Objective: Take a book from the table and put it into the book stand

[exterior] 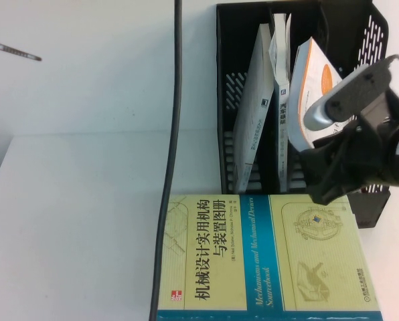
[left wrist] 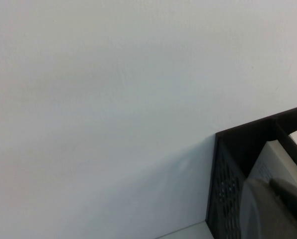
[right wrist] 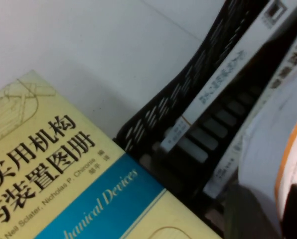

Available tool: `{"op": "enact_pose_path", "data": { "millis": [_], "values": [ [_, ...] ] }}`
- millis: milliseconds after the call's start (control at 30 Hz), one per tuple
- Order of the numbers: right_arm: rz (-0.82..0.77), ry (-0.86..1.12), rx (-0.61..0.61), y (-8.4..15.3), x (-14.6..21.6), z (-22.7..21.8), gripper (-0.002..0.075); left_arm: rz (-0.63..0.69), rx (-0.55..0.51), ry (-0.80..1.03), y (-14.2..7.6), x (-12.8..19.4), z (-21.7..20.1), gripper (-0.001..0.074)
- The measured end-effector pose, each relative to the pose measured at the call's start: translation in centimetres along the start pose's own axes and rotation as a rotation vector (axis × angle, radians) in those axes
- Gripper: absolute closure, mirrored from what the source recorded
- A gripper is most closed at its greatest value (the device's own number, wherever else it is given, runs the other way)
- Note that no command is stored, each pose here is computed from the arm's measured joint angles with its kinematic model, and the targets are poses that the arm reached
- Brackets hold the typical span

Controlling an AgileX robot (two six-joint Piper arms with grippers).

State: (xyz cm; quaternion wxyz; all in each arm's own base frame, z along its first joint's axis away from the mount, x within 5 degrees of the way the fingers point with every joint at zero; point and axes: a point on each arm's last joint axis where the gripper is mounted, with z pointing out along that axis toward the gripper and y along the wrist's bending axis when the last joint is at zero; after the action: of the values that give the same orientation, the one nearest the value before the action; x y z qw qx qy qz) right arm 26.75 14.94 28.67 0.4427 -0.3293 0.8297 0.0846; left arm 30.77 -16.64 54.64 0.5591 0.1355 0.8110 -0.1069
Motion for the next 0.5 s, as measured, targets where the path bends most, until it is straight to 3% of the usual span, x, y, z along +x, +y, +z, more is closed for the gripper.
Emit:
{"op": "enact_pose_path", "data": {
  "millis": [167, 400, 500],
  "values": [
    [0.069, -0.021, 0.055, -1.9, -0.1, -2.0, 0.0583, -0.004, 0.0, 0.002, 0.0, 0.0, 0.0, 0.0734],
    [0.356, -0.105, 0.222, -6.9, 0.5, -3.7, 0.0601, -0.006, 0.005, 0.003, 0.0, 0.0, 0.0, 0.0734],
    [0.442, -0.133, 0.257, -7.9, 0.7, -4.1, 0.0604, -0.009, 0.011, 0.003, -0.1, 0.0, 0.1, 0.0734]
  ]
}}
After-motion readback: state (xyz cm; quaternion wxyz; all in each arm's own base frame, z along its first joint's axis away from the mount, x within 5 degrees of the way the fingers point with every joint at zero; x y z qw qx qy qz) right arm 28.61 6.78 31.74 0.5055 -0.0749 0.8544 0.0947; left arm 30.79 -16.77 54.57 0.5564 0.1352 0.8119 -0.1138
